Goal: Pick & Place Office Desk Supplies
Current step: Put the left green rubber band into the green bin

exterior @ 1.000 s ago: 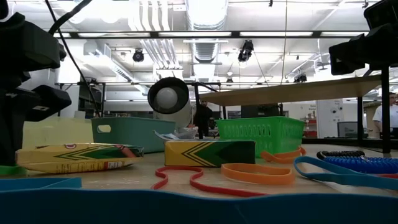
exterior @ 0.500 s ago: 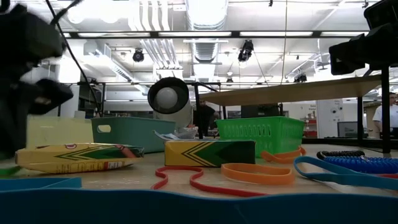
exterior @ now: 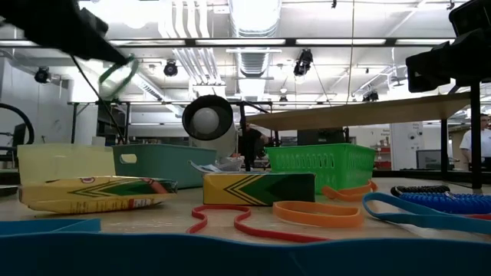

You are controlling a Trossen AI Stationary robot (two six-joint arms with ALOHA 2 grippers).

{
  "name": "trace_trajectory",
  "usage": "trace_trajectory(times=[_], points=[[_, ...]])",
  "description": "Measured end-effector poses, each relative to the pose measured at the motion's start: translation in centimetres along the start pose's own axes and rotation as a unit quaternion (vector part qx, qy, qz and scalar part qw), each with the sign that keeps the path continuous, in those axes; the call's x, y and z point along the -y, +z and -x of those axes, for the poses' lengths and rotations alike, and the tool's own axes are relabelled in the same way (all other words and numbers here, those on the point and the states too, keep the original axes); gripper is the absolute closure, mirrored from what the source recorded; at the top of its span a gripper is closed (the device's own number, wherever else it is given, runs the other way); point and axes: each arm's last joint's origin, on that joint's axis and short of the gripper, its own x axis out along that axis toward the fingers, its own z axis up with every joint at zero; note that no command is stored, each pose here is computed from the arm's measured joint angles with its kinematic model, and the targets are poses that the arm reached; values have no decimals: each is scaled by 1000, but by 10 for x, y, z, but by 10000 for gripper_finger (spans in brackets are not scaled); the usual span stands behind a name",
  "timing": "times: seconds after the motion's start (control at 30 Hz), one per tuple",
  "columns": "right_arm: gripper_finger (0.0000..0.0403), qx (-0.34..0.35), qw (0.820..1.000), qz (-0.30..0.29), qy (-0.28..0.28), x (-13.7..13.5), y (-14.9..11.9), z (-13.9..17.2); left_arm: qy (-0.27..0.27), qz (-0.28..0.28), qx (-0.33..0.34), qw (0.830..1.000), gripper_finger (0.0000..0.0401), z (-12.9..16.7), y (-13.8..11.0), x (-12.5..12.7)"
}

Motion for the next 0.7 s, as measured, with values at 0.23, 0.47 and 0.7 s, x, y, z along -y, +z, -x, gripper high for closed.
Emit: trace_trajectory(times=[0.23, 0.47, 0.7], points=[[394, 0, 1000, 0, 0, 0, 0, 0, 35, 62, 17, 997, 398, -13, 8, -14], [394, 0, 1000, 0, 0, 0, 0, 0, 33, 99, 80, 991, 398, -43, 25, -13], [394, 0, 1000, 0, 0, 0, 0, 0, -14, 106, 123, 987, 398, -71, 33, -8]])
